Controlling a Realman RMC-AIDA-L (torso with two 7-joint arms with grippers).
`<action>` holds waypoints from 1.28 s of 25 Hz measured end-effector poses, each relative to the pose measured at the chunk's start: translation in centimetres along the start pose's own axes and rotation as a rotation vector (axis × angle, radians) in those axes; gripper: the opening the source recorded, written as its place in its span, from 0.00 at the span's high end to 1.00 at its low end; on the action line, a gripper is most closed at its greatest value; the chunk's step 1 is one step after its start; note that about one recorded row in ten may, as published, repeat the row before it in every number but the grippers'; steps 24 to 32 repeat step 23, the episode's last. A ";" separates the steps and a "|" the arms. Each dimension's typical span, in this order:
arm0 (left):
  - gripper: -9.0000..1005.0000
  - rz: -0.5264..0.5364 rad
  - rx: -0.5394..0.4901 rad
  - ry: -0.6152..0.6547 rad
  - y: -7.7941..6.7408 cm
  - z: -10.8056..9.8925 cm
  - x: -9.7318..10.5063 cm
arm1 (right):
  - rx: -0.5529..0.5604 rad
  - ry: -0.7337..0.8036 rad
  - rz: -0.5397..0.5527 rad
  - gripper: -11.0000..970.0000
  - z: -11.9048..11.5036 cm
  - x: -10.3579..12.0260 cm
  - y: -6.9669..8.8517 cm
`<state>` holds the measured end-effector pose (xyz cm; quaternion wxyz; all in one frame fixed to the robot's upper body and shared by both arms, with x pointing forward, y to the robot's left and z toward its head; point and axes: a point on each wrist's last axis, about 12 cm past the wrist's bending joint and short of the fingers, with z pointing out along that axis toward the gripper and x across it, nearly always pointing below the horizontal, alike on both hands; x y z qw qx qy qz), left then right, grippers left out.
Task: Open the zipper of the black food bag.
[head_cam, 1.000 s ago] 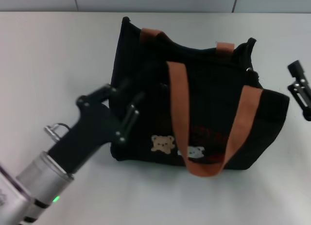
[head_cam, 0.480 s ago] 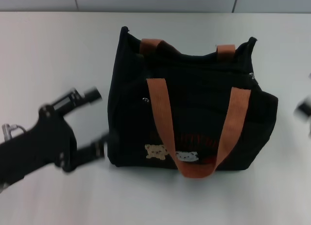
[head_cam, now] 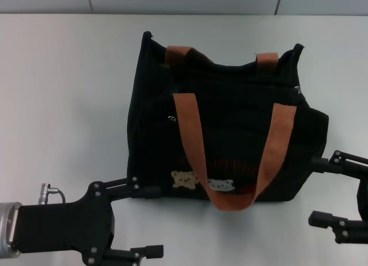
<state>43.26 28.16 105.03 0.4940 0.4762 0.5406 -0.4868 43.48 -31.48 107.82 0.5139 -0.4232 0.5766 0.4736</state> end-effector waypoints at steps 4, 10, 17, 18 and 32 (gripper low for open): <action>0.17 -0.007 0.003 0.000 0.1 0.1 -0.1 | 0.037 0.013 0.008 0.14 0.0 0.4 -0.2; 0.17 -0.007 -0.002 -0.004 0.1 0.2 -0.1 | 0.040 0.000 0.012 0.14 0.1 0.6 0.0; 0.17 0.004 -0.008 -0.011 0.2 0.3 -0.1 | 0.045 -0.008 0.002 0.14 0.2 0.5 -0.2; 0.17 0.005 -0.010 -0.012 0.2 0.3 -0.1 | 0.048 -0.011 -0.001 0.14 0.2 0.4 -0.2; 0.17 0.011 -0.022 -0.021 0.3 0.3 -0.2 | 0.061 -0.028 -0.011 0.14 0.2 0.3 -0.3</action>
